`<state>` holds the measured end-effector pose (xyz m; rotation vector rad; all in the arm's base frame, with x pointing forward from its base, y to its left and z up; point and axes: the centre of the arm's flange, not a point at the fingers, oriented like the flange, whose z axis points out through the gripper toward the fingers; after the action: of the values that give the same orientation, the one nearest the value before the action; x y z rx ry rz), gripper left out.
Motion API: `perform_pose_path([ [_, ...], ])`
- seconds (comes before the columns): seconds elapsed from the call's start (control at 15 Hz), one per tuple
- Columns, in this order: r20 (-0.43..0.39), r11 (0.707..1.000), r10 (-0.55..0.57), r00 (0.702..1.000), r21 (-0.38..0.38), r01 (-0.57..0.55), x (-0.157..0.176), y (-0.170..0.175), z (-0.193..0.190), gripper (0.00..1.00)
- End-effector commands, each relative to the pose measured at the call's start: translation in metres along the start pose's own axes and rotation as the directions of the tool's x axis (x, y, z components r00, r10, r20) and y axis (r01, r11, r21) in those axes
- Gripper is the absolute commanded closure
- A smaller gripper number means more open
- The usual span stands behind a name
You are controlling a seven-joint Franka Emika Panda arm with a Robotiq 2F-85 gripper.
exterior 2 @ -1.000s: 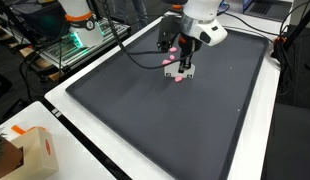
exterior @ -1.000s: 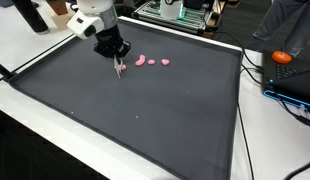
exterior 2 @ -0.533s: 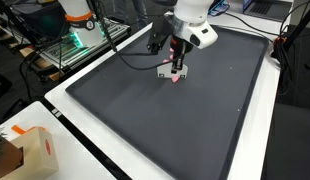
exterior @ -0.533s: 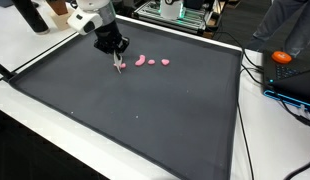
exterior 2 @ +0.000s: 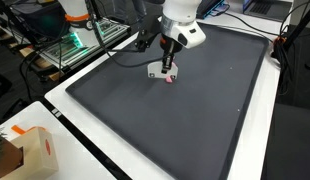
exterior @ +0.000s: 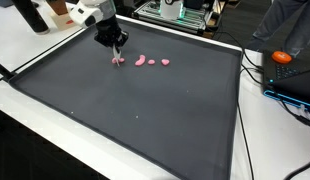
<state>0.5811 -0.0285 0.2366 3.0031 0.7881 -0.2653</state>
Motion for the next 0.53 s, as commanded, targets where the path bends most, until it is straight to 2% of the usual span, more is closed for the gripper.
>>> perform_pose_path([
  [0.0,0.034,1.000,-0.004,0.999,0.021,0.003,-0.014,-0.006,0.016,0.99],
  [0.2,-0.008,1.000,-0.017,1.000,0.013,0.017,-0.002,-0.001,0.027,0.99],
  [0.47,-0.104,0.997,-0.069,0.992,-0.030,0.067,0.022,-0.011,0.014,0.99],
])
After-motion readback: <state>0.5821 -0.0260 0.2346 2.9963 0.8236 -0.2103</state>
